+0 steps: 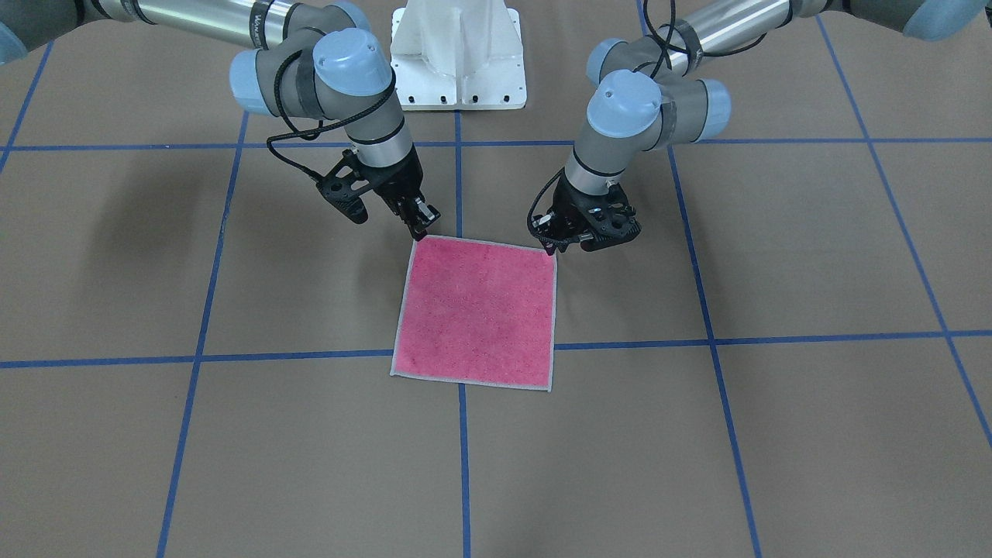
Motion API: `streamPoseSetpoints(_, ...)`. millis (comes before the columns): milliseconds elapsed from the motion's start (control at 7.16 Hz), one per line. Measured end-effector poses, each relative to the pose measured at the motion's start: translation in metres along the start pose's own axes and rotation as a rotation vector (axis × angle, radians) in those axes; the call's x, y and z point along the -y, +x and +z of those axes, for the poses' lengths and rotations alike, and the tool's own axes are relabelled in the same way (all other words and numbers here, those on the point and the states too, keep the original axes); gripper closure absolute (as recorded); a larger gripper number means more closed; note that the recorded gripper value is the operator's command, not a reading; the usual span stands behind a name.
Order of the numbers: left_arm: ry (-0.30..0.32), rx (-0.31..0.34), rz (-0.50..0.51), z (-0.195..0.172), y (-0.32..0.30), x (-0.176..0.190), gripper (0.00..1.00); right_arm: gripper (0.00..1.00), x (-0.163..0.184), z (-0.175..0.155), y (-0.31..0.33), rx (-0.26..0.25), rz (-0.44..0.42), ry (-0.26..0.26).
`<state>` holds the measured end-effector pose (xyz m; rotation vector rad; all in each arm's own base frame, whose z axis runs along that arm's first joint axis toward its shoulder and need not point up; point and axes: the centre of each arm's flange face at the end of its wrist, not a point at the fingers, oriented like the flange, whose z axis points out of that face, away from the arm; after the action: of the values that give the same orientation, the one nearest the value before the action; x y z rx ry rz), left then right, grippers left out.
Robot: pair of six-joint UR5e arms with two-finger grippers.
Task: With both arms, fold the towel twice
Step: 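Bring the left gripper to the towel's other near corner while the right gripper holds, then grasp the two near corners of the pink towel with both grippers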
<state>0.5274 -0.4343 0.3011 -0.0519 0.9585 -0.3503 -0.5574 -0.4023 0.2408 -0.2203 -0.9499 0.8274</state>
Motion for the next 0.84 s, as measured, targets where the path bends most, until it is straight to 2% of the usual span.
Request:
streamPoseSetpoints(558, 0.001, -0.01, -0.007, -0.005, 0.004, -0.001, 1.0, 1.0, 0.002, -0.001, 0.0, 0.0, 0.001, 0.001)
streamPoseSetpoints(838, -0.002, -0.047, -0.054, -0.025, 0.009, -0.008, 1.0, 1.0, 0.009, -0.016, 0.014, 0.015, -0.002, -0.008)
